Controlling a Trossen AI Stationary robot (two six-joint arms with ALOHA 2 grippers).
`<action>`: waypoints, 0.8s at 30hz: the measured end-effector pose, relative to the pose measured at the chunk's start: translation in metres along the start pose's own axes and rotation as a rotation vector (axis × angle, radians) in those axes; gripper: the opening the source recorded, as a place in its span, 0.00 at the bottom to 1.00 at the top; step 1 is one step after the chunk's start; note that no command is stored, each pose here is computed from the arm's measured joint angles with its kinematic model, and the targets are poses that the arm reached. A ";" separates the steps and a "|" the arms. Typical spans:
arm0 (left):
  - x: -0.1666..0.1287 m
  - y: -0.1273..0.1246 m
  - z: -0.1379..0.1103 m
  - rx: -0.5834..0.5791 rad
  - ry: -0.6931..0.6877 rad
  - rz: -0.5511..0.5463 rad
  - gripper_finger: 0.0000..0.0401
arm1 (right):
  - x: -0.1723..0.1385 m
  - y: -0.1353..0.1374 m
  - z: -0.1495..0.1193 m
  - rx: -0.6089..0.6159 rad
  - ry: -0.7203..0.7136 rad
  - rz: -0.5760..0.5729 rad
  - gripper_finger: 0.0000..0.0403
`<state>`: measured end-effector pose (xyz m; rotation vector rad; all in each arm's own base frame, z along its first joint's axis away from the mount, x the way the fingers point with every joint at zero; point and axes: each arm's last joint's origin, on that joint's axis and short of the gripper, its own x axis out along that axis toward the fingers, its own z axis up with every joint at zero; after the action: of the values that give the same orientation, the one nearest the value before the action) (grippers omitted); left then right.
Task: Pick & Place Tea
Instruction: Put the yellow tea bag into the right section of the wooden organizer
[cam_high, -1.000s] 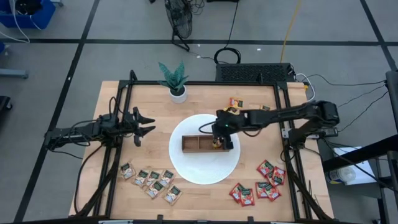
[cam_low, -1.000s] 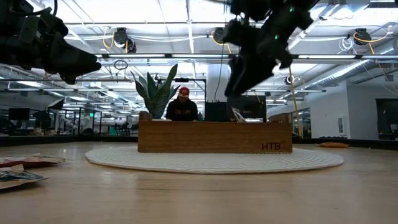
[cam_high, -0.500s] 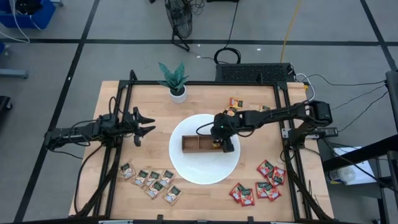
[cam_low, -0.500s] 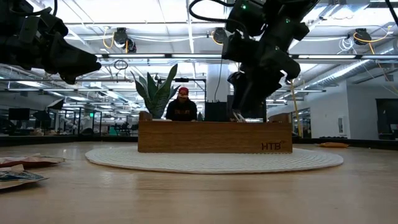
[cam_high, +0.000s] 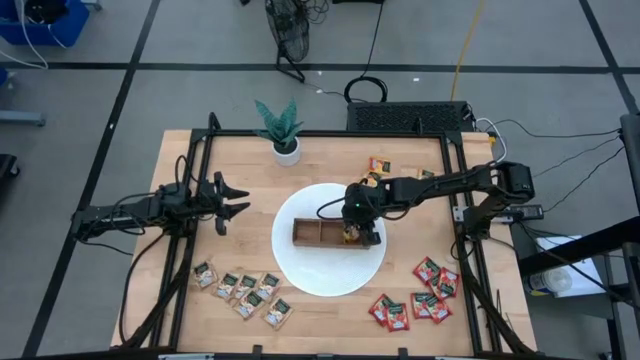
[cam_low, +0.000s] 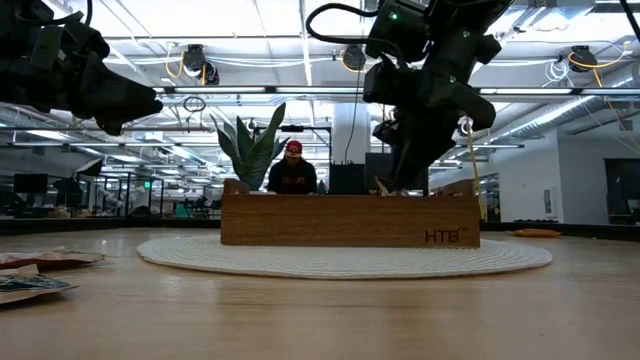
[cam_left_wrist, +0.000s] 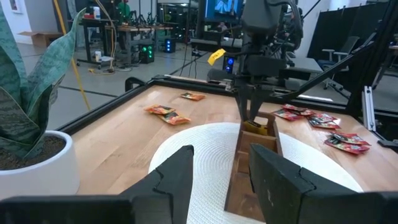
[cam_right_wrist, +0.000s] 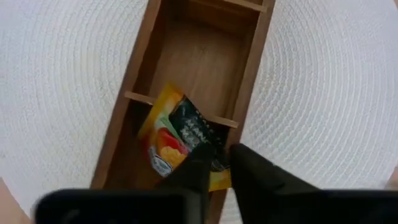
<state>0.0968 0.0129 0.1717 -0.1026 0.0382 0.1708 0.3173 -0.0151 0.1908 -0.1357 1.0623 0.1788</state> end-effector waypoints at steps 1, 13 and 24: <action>0.000 0.000 0.000 0.000 0.000 0.000 0.39 | -0.001 0.000 -0.001 0.001 0.005 -0.001 0.05; 0.000 0.000 0.000 0.000 0.001 0.001 0.39 | -0.019 0.031 0.006 0.198 -0.011 -0.233 0.00; 0.000 0.000 0.000 0.000 0.001 0.000 0.39 | -0.010 0.090 -0.006 0.478 -0.217 -0.664 0.00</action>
<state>0.0968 0.0129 0.1716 -0.1026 0.0391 0.1709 0.2884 0.0707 0.1945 -0.0294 0.7715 -0.6440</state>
